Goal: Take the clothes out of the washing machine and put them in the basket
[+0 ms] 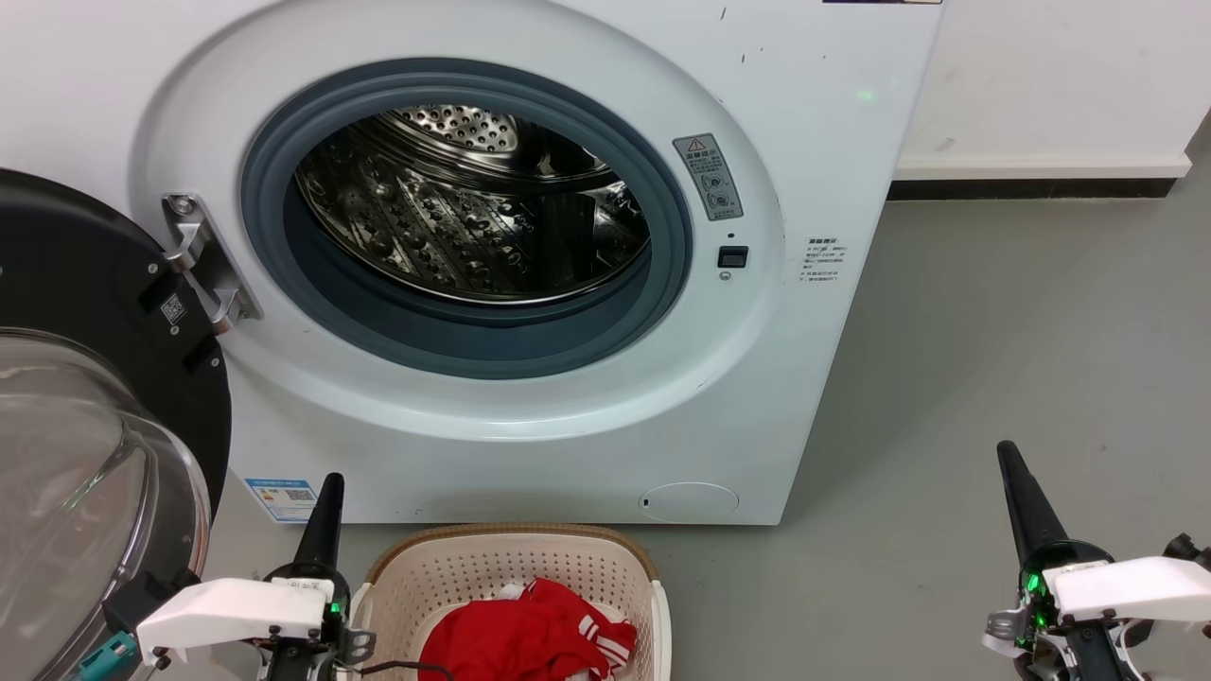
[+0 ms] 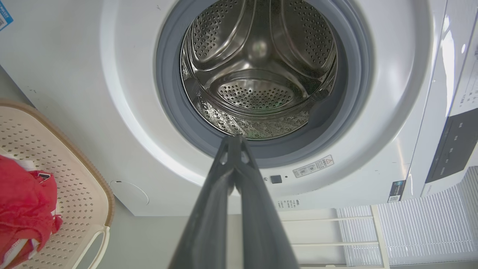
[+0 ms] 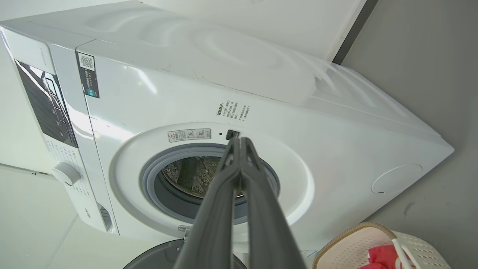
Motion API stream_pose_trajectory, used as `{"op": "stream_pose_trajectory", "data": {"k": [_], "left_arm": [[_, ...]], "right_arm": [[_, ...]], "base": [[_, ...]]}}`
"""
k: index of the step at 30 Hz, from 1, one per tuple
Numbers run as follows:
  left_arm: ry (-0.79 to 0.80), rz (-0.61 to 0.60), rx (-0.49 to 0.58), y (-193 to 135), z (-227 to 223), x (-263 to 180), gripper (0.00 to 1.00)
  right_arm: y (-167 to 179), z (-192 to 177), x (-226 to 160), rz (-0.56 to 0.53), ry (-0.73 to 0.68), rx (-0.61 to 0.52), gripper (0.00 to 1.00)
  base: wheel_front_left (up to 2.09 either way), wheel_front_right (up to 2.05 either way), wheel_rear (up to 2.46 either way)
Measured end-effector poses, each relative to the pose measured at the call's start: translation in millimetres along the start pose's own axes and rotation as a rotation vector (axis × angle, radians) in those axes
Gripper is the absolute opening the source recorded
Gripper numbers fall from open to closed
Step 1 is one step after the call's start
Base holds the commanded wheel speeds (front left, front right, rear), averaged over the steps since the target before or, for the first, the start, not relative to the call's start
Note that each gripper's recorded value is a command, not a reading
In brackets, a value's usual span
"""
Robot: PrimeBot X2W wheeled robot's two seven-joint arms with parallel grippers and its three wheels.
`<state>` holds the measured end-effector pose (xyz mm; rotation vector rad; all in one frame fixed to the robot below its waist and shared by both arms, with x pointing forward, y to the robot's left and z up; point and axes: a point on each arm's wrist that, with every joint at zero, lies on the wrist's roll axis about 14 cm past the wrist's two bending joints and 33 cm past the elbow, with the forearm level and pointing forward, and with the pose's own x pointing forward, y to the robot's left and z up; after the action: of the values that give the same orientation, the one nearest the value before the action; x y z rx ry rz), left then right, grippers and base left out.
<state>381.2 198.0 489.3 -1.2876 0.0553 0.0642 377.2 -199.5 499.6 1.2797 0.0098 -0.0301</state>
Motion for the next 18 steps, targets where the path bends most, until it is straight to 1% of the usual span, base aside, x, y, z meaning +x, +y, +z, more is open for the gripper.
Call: {"op": "stream_pose_trajectory", "data": {"k": [18], "left_arm": [[0.007, -0.033, -0.151, -7.1, 2.2, 3.0, 0.00]], "right_arm": [[1.9, 1.0, 5.4, 0.005, 0.008, 0.154, 0.00]], "base": [[0.00, 0.00, 0.00]]}}
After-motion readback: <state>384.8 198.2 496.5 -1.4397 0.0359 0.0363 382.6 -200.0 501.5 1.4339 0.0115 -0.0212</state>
